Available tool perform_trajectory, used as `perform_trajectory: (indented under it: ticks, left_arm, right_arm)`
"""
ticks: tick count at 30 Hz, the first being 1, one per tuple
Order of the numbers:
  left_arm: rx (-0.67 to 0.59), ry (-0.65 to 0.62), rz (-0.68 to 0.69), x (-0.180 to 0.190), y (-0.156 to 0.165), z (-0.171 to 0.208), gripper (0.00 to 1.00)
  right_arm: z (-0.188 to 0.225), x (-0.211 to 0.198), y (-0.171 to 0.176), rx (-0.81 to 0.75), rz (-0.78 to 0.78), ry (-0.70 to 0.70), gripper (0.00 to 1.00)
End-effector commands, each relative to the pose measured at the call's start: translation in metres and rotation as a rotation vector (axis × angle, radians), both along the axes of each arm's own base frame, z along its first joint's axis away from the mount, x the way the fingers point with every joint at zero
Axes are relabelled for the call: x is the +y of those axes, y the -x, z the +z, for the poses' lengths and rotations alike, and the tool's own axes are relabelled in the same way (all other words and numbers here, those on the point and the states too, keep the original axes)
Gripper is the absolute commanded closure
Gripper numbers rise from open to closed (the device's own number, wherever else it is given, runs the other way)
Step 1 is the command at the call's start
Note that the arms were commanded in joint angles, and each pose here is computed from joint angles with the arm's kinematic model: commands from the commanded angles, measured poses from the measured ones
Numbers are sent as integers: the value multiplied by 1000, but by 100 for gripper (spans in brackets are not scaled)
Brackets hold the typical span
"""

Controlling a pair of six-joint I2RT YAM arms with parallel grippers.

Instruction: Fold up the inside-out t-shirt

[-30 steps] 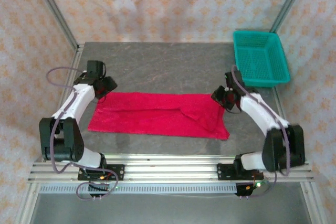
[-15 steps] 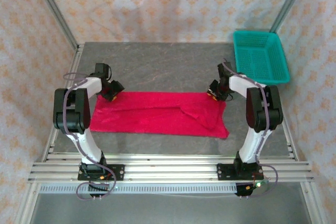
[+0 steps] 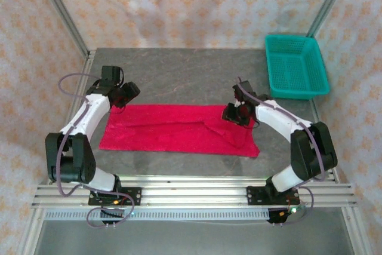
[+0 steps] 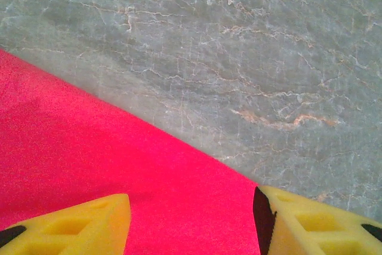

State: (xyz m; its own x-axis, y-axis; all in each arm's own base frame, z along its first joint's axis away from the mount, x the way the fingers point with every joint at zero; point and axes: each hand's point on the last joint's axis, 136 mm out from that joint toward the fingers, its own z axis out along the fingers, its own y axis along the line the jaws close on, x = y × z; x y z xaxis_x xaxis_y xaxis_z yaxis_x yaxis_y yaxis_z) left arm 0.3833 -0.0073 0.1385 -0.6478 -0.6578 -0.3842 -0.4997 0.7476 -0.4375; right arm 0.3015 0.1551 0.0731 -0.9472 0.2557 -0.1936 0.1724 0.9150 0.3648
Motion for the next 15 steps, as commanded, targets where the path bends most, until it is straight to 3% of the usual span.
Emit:
perform_trajectory:
  ticks: [1, 15]
  left_arm:
    - [95, -18, -7, 0, 26, -24, 42]
    - [102, -2, -9, -7, 33, -35, 43]
  right_arm:
    - [-8, 2, 15, 28, 27, 34, 60]
    - [-31, 14, 24, 66, 75, 90, 60]
